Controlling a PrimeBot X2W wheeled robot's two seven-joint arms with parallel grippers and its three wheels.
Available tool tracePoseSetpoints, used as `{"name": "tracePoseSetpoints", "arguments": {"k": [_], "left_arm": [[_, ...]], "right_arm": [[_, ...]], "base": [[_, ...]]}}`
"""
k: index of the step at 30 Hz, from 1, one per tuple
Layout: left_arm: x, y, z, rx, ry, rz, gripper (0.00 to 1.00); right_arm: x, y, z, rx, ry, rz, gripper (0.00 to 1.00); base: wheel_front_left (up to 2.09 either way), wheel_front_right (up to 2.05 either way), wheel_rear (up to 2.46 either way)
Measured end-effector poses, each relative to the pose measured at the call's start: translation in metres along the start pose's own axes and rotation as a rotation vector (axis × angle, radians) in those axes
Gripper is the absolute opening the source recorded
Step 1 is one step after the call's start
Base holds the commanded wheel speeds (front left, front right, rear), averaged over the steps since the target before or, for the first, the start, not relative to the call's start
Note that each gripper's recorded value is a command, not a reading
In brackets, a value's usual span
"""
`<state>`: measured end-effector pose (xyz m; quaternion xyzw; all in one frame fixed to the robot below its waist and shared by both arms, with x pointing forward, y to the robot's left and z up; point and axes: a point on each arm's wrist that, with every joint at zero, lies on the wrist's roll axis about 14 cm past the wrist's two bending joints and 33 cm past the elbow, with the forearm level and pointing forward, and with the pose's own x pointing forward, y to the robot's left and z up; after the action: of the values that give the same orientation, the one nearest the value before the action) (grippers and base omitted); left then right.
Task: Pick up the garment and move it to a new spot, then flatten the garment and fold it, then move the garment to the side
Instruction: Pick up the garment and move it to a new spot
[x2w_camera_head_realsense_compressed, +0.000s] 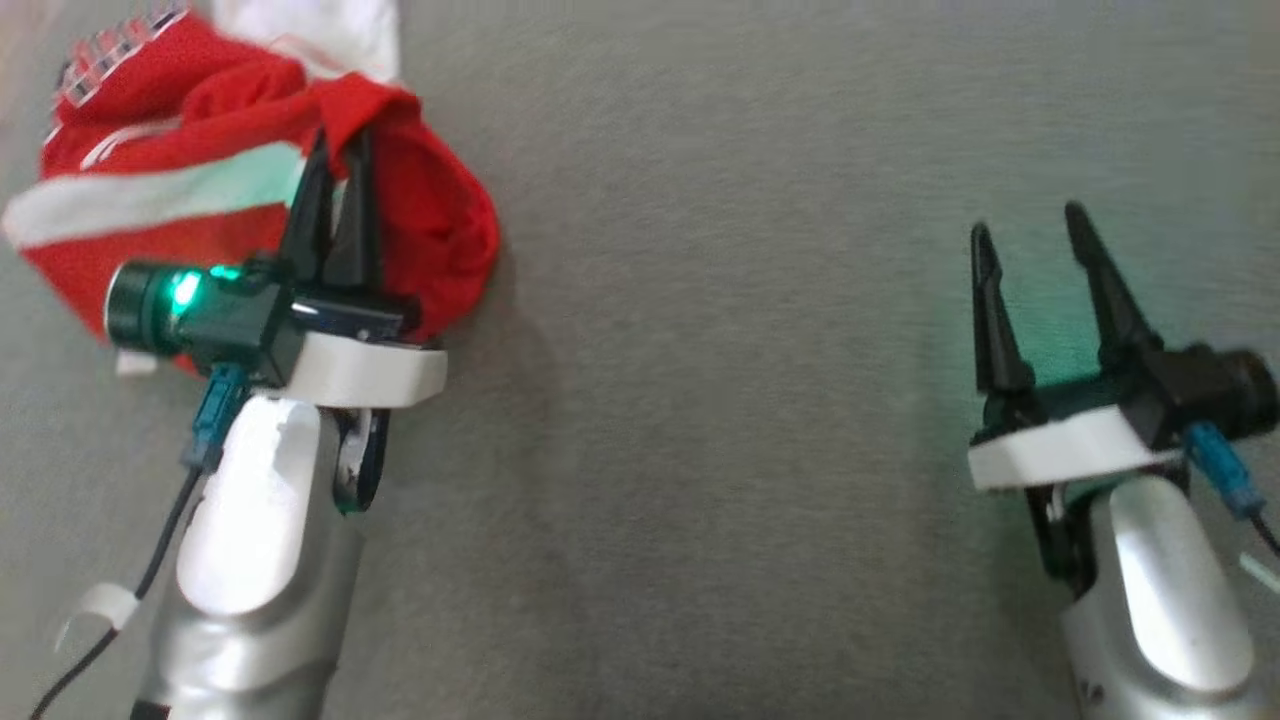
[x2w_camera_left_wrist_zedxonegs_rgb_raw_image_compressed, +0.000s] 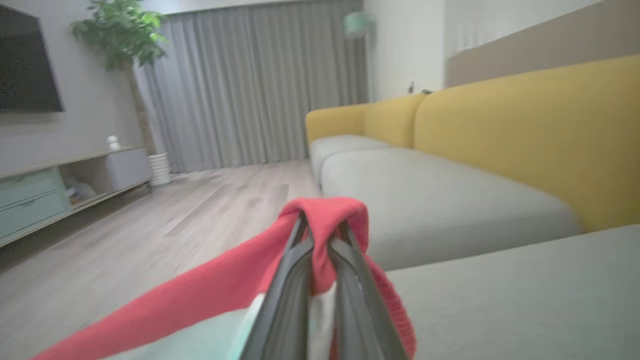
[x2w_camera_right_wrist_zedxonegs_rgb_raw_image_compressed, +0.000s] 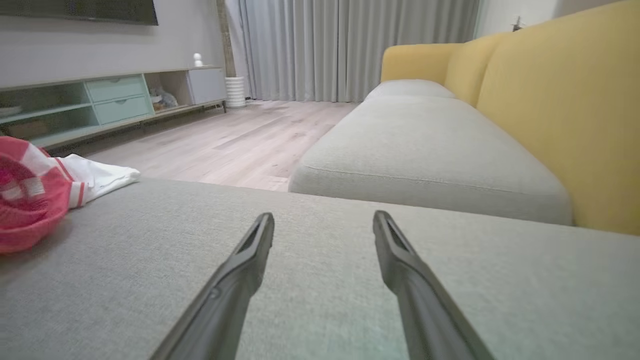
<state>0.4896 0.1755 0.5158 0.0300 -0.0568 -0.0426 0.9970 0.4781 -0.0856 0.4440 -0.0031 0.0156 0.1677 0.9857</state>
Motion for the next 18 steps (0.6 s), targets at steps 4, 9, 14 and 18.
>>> {"name": "tracePoseSetpoints", "arguments": {"k": [4, 9, 14, 18], "left_arm": [[0.021, -0.052, 0.051, -0.027, -0.146, -0.174, 0.0], [0.047, -0.121, 0.134, -0.108, -0.331, -0.37, 0.0], [0.044, -0.196, 0.196, -0.259, -0.419, -0.575, 0.0], [0.037, -0.232, 0.203, -0.317, -0.399, -0.67, 0.0]], "right_arm": [[-0.038, -0.022, 0.007, 0.038, 0.005, -0.087, 1.0], [-0.079, -0.053, 0.029, 0.061, -0.041, -0.209, 1.0], [-0.123, -0.082, 0.045, 0.06, -0.082, -0.335, 1.0], [-0.146, -0.093, 0.051, 0.059, -0.097, -0.394, 1.0]], "base": [[0.0, 0.0, 0.0], [0.0, 0.0, 0.0], [0.0, 0.0, 0.0], [0.0, 0.0, 0.0]]}}
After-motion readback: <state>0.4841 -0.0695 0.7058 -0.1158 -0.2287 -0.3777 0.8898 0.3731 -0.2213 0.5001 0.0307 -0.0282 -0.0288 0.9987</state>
